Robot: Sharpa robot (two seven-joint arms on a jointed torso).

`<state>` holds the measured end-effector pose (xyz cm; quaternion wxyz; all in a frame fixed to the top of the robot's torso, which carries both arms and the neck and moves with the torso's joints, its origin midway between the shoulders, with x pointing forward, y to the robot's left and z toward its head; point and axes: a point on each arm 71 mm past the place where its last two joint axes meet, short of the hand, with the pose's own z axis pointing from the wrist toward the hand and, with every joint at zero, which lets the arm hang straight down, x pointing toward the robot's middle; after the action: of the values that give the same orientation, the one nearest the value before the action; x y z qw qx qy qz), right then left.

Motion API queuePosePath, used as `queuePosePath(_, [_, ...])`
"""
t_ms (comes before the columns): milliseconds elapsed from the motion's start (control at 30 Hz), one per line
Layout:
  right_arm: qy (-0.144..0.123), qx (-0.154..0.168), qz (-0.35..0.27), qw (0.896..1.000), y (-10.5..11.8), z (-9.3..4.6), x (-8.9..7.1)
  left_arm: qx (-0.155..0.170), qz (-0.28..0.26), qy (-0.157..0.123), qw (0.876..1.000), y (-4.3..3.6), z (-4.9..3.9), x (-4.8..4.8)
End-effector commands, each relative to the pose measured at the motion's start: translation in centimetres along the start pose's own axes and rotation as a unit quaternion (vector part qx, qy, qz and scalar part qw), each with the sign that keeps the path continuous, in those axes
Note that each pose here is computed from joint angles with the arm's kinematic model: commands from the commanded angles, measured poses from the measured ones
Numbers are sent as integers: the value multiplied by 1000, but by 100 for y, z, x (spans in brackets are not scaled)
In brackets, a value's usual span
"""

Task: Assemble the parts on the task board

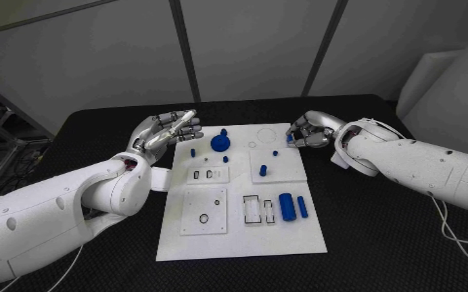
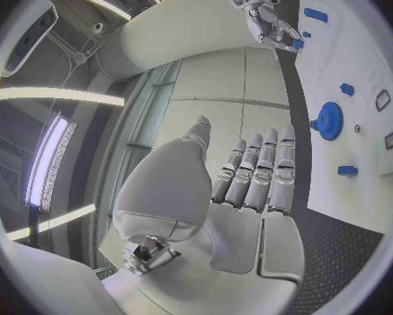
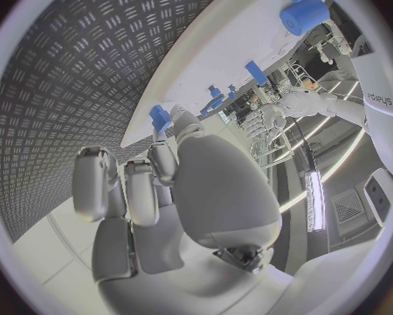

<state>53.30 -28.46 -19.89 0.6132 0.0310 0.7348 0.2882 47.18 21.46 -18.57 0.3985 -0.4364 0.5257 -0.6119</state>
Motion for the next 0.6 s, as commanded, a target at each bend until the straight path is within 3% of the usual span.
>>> queuePosePath(33, [-1,4,-6,1000,-7,4,-8,6,0,6,1000,-15,6,13])
queuePosePath(600, [-1,7,-8,1000,6,28,6,5,0,7,1000,-15,5,10])
